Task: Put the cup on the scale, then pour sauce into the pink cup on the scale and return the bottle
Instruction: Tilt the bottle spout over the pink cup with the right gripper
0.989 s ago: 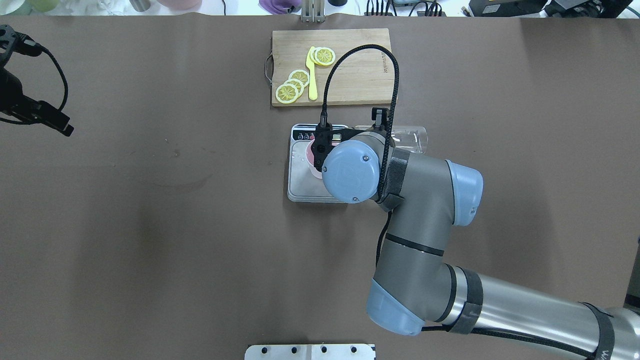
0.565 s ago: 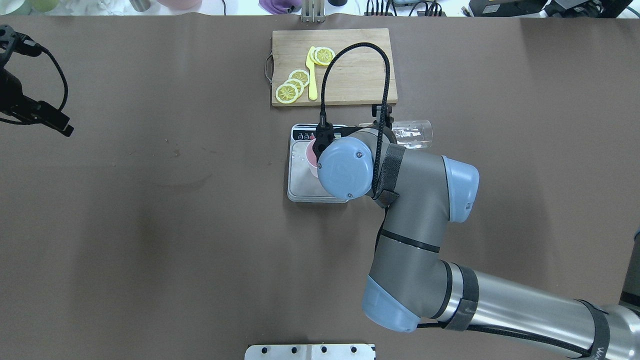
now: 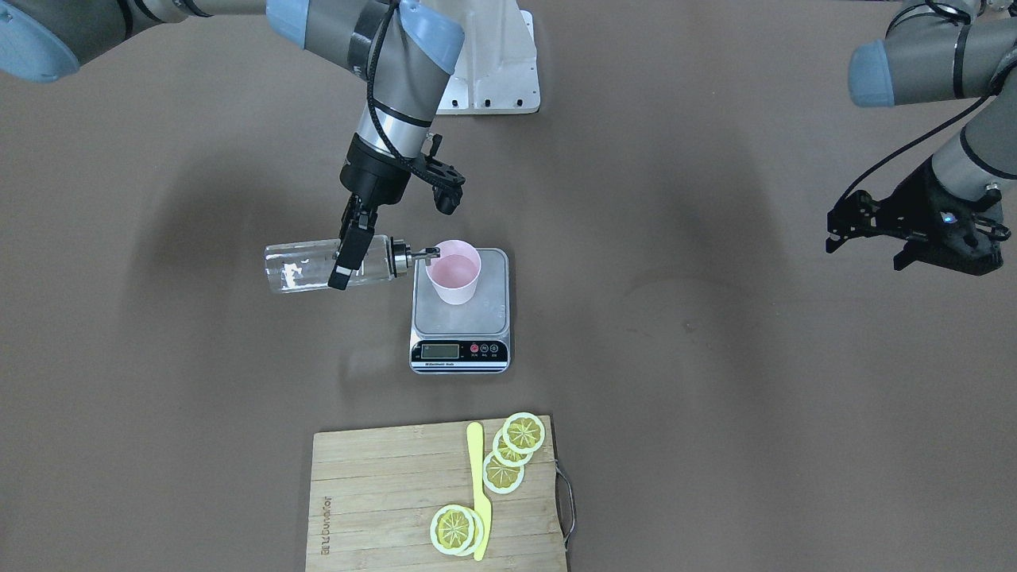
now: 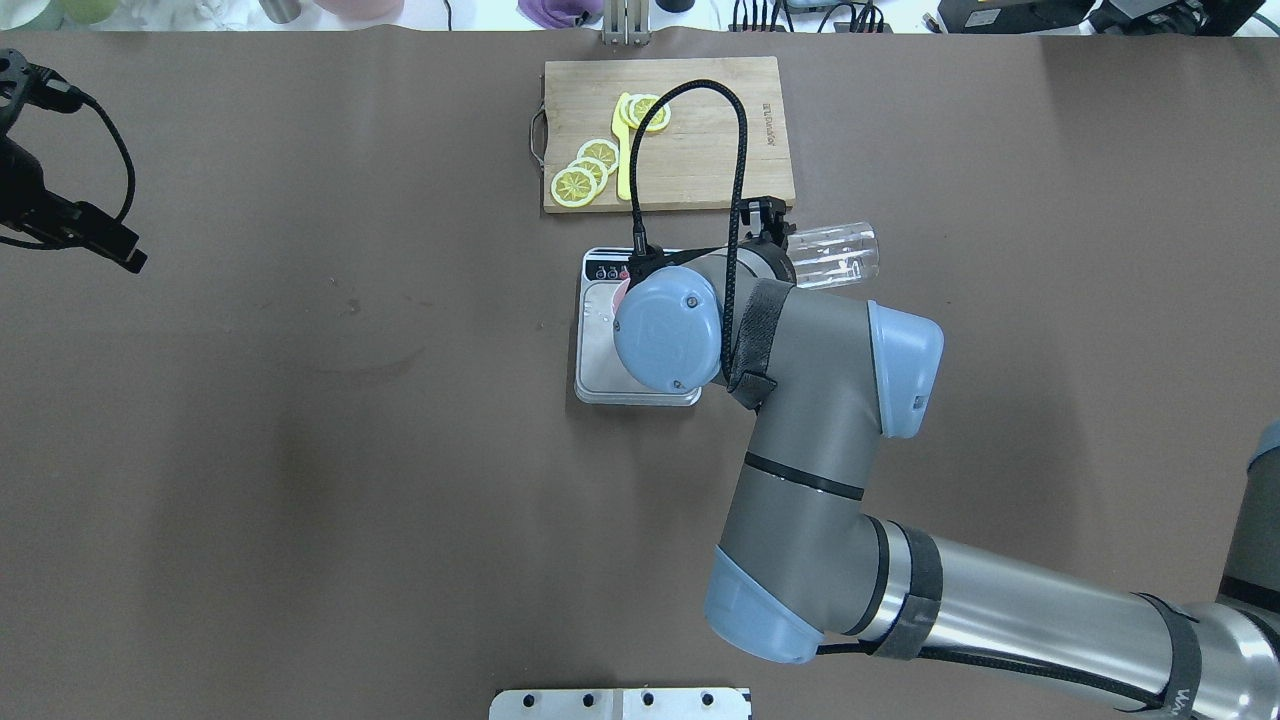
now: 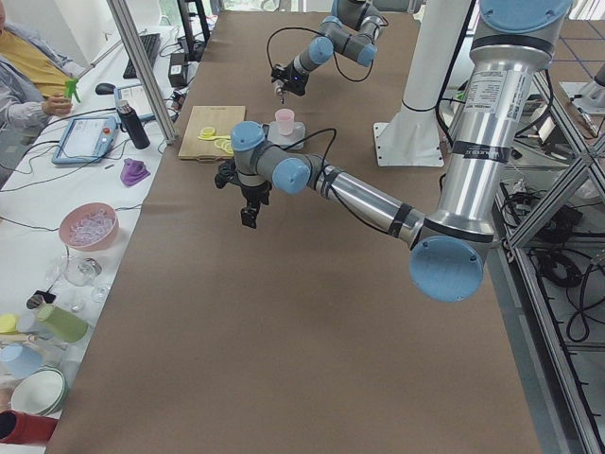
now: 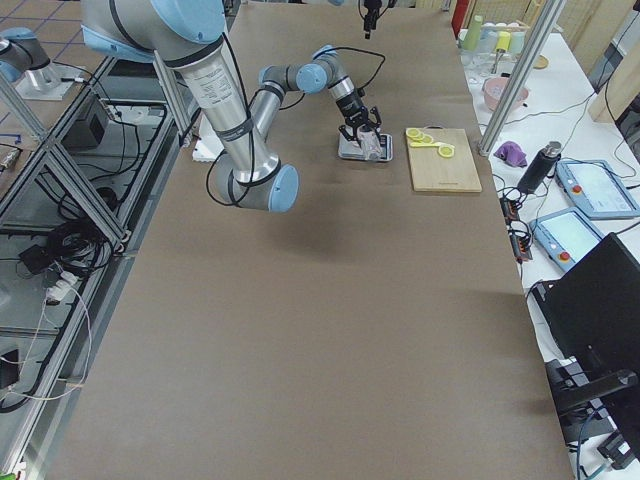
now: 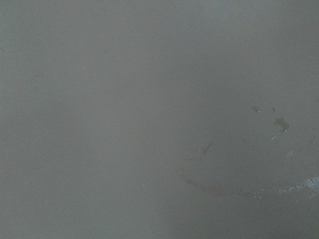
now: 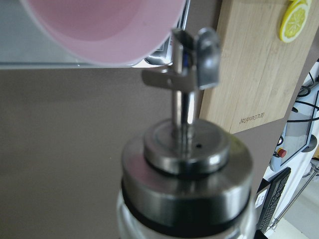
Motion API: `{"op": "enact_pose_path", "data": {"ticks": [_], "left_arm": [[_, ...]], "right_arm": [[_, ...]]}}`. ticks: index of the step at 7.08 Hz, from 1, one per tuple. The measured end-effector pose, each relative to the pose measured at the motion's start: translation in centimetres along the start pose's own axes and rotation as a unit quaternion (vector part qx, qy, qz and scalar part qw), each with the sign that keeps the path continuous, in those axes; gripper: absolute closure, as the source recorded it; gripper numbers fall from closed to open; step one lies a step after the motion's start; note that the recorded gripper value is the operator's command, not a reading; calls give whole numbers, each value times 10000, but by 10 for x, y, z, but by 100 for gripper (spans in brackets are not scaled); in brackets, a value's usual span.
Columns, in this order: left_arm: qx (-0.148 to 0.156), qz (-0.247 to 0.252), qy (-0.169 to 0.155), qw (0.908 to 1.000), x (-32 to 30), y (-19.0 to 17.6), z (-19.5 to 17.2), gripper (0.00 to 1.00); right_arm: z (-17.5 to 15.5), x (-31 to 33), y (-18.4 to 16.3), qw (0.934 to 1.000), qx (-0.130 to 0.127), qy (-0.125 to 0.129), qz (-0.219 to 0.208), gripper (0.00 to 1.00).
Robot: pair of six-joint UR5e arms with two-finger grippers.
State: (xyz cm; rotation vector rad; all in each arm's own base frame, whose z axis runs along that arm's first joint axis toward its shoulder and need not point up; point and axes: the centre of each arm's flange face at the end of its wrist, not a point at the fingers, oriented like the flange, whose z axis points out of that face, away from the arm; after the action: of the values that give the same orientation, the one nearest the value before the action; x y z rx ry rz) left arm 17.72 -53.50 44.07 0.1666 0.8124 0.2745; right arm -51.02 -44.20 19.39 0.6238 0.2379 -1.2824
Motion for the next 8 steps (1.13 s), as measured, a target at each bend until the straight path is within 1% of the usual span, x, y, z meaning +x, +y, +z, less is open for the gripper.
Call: {"op": "enact_pose_path", "data": {"ticks": [3, 6, 8], "left_arm": [[4, 2, 3, 10000, 0, 1, -1, 1], [1, -2, 1, 10000, 0, 1, -1, 1], [-4, -11, -1, 10000, -1, 2, 0, 1]], "right_arm": [[-5, 10, -17, 9989, -268, 41, -375, 100], [-5, 13, -17, 9964, -479, 122, -687, 100], [-4, 14, -15, 9942, -569, 171, -894, 100]]}}
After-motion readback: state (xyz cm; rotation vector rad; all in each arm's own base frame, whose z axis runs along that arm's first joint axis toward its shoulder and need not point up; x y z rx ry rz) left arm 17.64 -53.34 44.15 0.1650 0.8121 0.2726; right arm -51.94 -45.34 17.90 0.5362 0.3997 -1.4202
